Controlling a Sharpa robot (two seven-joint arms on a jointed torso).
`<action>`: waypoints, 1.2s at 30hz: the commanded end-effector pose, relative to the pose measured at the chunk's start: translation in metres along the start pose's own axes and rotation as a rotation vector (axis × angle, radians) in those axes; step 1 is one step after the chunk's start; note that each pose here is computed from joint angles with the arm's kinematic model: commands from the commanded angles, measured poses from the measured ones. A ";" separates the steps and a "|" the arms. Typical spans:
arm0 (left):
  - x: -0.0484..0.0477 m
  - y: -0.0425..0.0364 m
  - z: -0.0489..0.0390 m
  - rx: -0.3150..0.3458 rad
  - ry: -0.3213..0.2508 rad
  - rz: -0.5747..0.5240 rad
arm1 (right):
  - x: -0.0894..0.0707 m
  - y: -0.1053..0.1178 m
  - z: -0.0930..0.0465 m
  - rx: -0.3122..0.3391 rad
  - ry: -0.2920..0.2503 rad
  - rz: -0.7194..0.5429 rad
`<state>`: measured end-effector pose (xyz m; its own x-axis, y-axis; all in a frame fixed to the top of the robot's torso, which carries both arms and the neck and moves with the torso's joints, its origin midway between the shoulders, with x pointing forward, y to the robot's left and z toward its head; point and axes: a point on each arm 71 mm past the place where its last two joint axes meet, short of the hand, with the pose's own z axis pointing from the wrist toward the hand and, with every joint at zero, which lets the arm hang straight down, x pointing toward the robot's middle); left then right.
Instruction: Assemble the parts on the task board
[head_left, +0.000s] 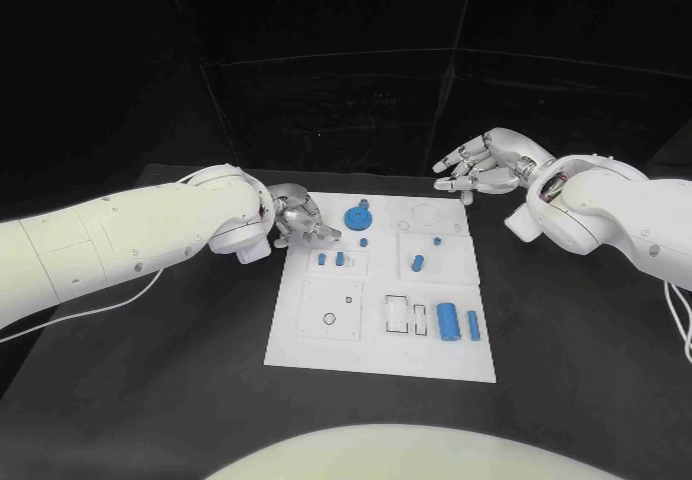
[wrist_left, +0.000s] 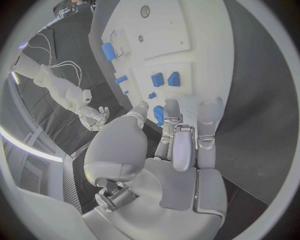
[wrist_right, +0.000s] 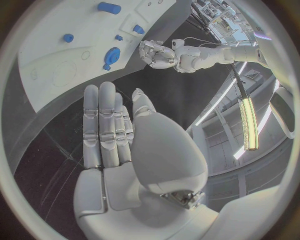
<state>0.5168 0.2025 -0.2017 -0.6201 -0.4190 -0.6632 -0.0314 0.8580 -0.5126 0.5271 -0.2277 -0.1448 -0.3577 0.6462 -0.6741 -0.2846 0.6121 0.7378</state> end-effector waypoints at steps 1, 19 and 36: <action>-0.0094 -0.0148 -0.0013 0.198 -0.112 -0.131 | 0.000 0.002 0.001 -0.012 0.004 -0.001; 0.0122 -0.0545 0.0175 0.529 -0.234 0.320 | 0.002 0.004 0.003 -0.019 0.006 -0.002; 0.0275 -0.0618 0.0414 0.471 -0.138 0.526 | 0.004 0.006 0.005 -0.026 0.009 -0.004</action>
<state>0.5356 0.1271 -0.2077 -0.3469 -0.1235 -0.9298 0.5726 0.7572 -0.3142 0.5284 -0.2207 -0.1451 -0.3636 0.6426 -0.6745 -0.2953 0.6072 0.7376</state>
